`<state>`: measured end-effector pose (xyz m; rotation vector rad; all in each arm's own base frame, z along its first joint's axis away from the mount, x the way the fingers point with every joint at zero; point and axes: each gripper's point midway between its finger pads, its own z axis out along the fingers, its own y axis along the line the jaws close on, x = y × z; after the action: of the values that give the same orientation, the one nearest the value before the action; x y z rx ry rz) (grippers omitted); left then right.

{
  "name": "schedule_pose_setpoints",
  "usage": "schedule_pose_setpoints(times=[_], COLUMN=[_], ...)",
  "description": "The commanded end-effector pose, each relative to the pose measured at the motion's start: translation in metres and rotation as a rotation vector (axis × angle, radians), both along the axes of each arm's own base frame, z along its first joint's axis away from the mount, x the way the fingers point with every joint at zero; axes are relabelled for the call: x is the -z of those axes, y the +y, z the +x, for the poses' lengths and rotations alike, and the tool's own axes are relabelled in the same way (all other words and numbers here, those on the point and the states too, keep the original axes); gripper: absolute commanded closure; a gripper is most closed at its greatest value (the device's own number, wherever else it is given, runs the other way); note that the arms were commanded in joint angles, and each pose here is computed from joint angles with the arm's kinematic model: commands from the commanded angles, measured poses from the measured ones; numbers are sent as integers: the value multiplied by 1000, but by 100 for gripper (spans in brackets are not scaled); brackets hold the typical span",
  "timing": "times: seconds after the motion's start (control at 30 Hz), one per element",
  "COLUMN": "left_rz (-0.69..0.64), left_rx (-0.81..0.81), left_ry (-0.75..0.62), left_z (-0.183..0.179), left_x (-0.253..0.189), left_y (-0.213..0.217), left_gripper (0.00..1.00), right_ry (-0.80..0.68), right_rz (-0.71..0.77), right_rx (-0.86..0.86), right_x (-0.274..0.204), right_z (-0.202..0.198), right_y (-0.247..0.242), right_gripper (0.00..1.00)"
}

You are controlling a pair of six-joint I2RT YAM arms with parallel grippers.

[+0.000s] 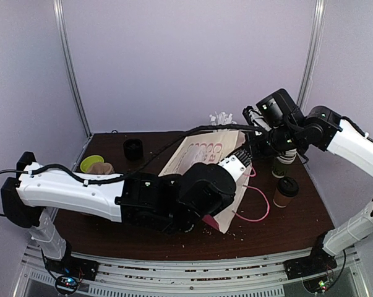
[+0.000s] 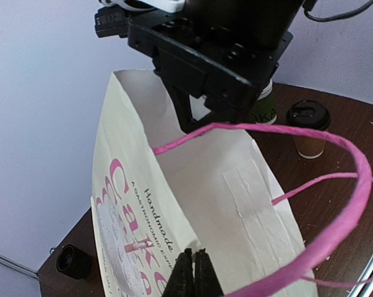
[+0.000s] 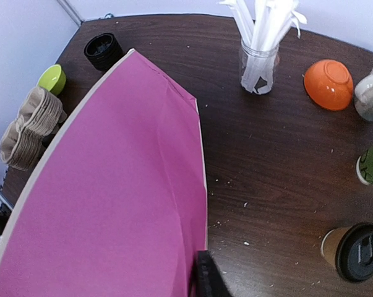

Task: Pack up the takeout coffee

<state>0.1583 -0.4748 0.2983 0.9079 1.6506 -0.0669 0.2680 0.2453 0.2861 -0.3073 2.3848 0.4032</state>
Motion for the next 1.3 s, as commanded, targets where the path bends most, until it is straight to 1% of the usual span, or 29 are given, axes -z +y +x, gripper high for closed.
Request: schedule_pose_setpoints(times=[0.0, 0.13, 0.23, 0.37, 0.43, 0.53, 0.63, 0.77, 0.83, 0.97, 1.13, 1.2, 1.27], left_rz=[-49, -49, -74, -134, -169, -230, -270, -313, -297, -324, -398, -425, -449], left_rx=[-45, -105, -137, -160, -164, -170, -187, -233, -301, -390, -422, -411, -404], left_ry=[-32, -65, -63, -23, 3, 45, 55, 49, 30, 18, 4, -14, -31], left_z=[7, 14, 23, 35, 39, 44, 45, 46, 51, 61, 68, 68, 68], left_x=[-23, -34, -47, -67, -77, -93, -106, -127, -132, -140, -144, -149, -156], left_y=[4, 19, 34, 57, 69, 88, 107, 137, 162, 207, 245, 252, 256], left_gripper=[100, 100, 100, 100, 100, 100, 100, 100, 100, 100, 100, 100, 100], right_ry=[-25, -51, -79, -128, -151, -188, -244, -300, -283, -204, -120, -87, -62], right_rz=[80, 135, 181, 256, 298, 358, 390, 375, 324, 216, 208, 216, 214], right_rx=[-27, -48, -60, -94, -119, -162, -164, -119, -82, -56, -114, -156, -190], right_x=[-17, -36, -54, -83, -96, -112, -121, -116, -98, -44, 13, 31, 47], right_z=[-4, -9, -13, -23, -29, -39, -42, -37, -27, -6, 15, 23, 31], right_y=[5, 6, 4, 1, 0, 1, -5, -16, -18, -6, 35, 55, 74], right_gripper=[82, 51, 33, 13, 7, 5, 4, 4, 6, 10, 20, 26, 28])
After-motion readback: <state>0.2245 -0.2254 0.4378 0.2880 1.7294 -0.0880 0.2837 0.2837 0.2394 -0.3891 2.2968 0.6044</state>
